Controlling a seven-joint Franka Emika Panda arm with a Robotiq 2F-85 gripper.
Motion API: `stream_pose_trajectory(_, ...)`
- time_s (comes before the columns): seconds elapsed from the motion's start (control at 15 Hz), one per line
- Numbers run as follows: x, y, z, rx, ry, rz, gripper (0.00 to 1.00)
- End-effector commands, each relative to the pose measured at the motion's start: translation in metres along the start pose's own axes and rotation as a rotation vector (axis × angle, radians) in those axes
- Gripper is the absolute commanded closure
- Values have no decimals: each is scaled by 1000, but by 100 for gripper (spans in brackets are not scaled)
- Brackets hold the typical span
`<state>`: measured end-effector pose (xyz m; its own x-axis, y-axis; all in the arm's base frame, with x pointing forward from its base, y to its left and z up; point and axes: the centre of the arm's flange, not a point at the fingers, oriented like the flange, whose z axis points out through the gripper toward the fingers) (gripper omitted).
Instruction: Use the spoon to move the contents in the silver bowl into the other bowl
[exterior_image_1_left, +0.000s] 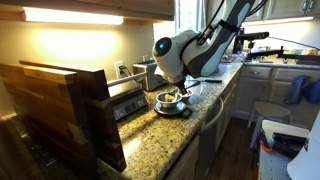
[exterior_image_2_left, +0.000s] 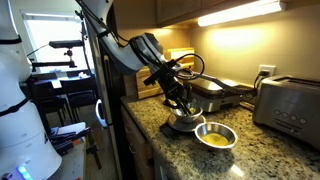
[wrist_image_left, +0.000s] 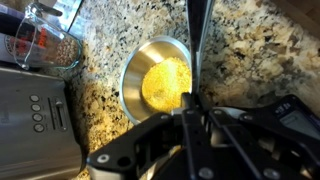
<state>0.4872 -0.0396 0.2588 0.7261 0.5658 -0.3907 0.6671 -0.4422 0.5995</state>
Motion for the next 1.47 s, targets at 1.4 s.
stream_pose_trajectory(1.4, -14, -26, -25, -167, -53, 194, 93)
